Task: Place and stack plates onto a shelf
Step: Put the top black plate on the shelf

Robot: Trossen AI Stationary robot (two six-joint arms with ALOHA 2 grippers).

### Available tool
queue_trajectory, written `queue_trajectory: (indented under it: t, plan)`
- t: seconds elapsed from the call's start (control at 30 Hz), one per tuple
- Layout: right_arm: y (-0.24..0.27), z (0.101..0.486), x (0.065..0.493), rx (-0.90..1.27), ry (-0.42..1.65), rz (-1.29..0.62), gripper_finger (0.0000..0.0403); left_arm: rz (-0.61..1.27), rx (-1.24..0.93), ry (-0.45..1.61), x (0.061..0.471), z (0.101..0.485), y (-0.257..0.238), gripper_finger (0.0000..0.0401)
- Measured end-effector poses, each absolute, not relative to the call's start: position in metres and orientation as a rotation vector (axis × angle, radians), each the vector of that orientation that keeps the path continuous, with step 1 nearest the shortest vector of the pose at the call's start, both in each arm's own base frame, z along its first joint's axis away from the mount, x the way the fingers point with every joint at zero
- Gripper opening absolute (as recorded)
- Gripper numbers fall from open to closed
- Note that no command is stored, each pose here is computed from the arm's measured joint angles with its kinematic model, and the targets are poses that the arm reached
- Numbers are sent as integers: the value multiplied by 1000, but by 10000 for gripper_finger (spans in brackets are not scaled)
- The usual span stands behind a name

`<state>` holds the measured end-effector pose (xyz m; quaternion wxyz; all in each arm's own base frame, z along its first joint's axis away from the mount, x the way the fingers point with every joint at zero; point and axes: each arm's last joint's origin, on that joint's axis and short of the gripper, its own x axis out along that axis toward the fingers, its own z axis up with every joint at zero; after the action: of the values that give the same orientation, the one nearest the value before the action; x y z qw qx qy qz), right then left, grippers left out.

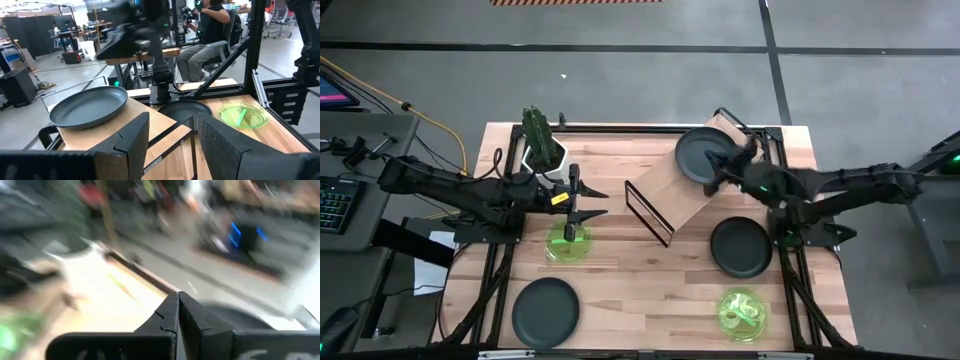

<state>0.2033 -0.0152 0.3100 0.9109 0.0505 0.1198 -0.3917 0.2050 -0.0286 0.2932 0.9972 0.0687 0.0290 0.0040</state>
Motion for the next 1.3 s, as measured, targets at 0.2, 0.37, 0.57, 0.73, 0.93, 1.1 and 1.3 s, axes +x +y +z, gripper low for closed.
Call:
queue_trajectory:
  t: [0.2,0.37,0.57,0.73,0.93,1.1,1.3]
  plan:
    - [-59,315,220,285,643,-901,0,5,143,54,205,294,-29,158]
    - [-94,293,235,310,893,-872,0,5,141,44,205,295,-29,158]
    - [-121,286,231,361,930,-894,0,5,141,48,205,294,-29,158]
    - [-132,288,222,401,908,-955,0,5,142,58,205,293,-29,158]
    - [-132,286,224,456,917,-897,0,5,142,56,205,294,-29,158]
    - [-130,285,225,459,930,-878,0,5,142,57,205,293,-29,158]
    - [-129,283,223,442,968,-867,0,5,142,57,205,293,-29,158]
